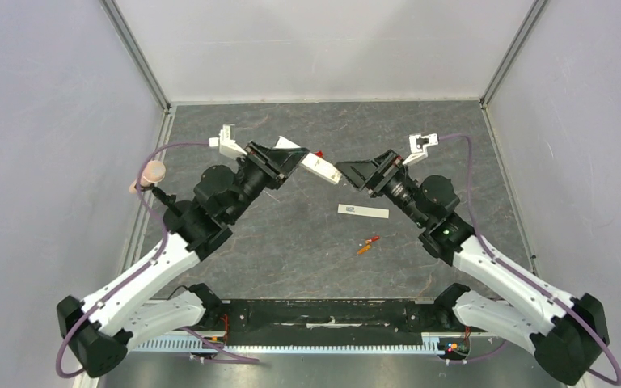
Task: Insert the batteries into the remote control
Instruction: Adjust the remote control, then pick up the battery from the center of the board.
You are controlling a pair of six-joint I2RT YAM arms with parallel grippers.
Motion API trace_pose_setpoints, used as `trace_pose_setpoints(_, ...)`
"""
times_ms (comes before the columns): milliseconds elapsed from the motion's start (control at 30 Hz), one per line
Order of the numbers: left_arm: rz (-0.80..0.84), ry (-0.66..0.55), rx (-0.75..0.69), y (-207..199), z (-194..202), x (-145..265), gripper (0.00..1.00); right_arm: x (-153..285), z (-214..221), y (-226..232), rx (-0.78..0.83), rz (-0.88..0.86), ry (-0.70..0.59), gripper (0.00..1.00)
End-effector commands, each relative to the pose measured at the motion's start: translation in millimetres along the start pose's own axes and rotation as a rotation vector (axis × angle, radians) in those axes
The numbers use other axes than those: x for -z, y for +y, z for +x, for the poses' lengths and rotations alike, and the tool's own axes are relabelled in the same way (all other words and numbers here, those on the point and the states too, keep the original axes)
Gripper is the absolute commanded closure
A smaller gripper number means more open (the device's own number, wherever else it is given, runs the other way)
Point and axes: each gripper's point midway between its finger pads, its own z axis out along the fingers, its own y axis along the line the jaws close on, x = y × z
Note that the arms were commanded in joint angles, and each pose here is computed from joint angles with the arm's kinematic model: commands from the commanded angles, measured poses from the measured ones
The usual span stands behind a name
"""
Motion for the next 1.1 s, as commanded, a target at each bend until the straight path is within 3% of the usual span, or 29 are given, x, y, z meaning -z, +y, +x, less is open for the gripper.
trace_pose_setpoints(0, -0.187, -0.080, -0.376, 30, -30, 28, 0.98, 23, 0, -33, 0.262, 0.202, 0.087, 0.08)
trace_pose_setpoints(100, -0.317, -0.065, -0.533, 64, -36, 42, 0.98, 50, 17, -94, 0.370, 0.449, 0.216, 0.15)
trace_pose_setpoints(200, -0.369, -0.040, -0.623, 83, -35, 50, 0.98, 88, 44, -156, 0.438, 0.696, 0.407, 0.35)
trace_pose_setpoints(267, -0.378, -0.034, -0.652, 91, -35, 54, 0.98, 107, 62, -184, 0.464, 0.778, 0.507, 0.47)
trace_pose_setpoints(400, -0.369, -0.018, -0.685, 93, -33, 55, 0.98, 122, 90, -207, 0.569, 0.787, 0.623, 0.57)
trace_pose_setpoints(667, -0.357, 0.088, -0.725, 94, -21, 52, 0.98, 125, 117, -215, 0.934, 0.633, 0.950, 0.41)
trace_pose_setpoints(800, -0.272, 0.225, -0.738, 94, -3, 46, 0.98, 130, 128, -220, 1.061, 0.534, 1.107, 0.37)
trace_pose_setpoints(967, -0.048, 0.440, -0.783, 82, 23, 48, 0.98, 130, 131, -217, 1.152, 0.408, 1.178, 0.35)
trace_pose_setpoints(1067, -0.008, 0.470, -0.806, 83, 20, 50, 0.98, 131, 140, -212, 1.151, 0.321, 1.213, 0.36)
